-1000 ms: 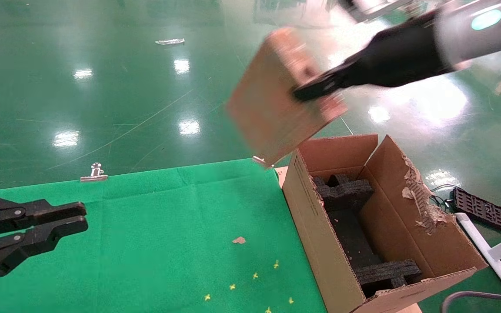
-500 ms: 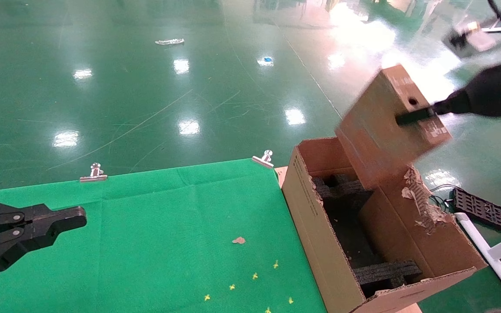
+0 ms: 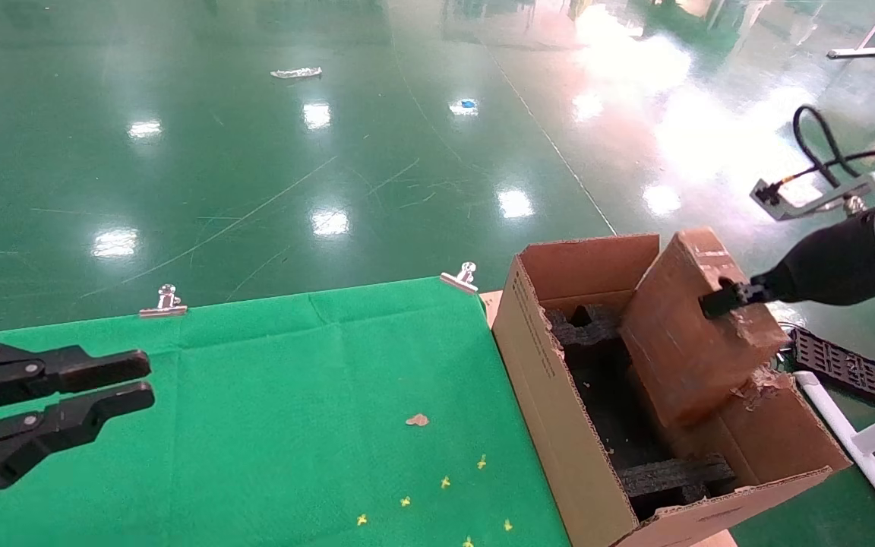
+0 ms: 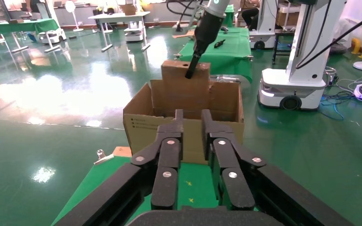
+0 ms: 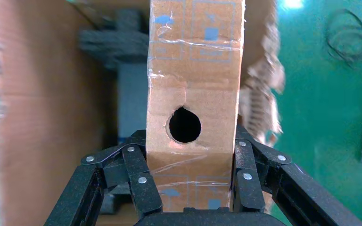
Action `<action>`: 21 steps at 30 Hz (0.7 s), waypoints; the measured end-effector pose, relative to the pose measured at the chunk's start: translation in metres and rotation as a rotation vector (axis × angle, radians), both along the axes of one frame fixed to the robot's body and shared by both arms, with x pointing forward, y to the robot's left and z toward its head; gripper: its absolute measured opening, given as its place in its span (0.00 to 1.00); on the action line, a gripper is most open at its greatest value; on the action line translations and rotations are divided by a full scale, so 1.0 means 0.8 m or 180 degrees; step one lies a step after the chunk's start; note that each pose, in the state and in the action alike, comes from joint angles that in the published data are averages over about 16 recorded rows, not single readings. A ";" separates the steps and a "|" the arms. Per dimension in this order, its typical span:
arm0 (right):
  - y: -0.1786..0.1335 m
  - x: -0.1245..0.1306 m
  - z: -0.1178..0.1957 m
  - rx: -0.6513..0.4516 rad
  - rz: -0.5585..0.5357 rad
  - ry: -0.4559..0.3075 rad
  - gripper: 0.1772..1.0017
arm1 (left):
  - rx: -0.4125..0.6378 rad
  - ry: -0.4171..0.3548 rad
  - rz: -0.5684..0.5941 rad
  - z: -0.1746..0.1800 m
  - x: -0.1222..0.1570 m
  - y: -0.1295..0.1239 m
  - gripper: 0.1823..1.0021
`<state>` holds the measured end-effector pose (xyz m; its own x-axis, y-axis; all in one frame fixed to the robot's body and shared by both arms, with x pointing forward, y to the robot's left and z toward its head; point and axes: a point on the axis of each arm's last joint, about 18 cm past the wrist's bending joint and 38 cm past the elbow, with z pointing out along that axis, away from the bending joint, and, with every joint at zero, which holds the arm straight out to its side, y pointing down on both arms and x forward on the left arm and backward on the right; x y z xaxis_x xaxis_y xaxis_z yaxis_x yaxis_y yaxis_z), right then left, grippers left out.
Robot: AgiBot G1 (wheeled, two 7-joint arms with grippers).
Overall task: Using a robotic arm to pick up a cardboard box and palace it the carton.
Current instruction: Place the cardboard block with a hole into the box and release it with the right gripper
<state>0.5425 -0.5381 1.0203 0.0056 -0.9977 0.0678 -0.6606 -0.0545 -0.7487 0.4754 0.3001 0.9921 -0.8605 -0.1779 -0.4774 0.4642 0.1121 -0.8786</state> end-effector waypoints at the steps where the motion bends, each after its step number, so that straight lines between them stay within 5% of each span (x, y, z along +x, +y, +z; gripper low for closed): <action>1: -0.002 0.002 -0.005 -0.0007 -0.0036 0.0035 0.19 | 0.0000 0.0000 0.0000 0.000 0.000 0.000 0.08; 13: -0.016 0.024 -0.056 -0.0117 -0.0312 0.0275 0.19 | 0.0000 0.0000 0.0000 0.000 0.000 0.000 0.31; 21: -0.019 0.045 -0.099 -0.0165 -0.0360 0.0313 0.18 | 0.0000 0.0000 0.0000 0.000 0.000 0.000 0.55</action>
<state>0.5789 -0.5534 0.9412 -0.0974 -0.9875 0.1237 -0.7348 -0.0125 -0.6782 0.4754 0.3001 0.9921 -0.8605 -0.1779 -0.4774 0.4642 0.1121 -0.8786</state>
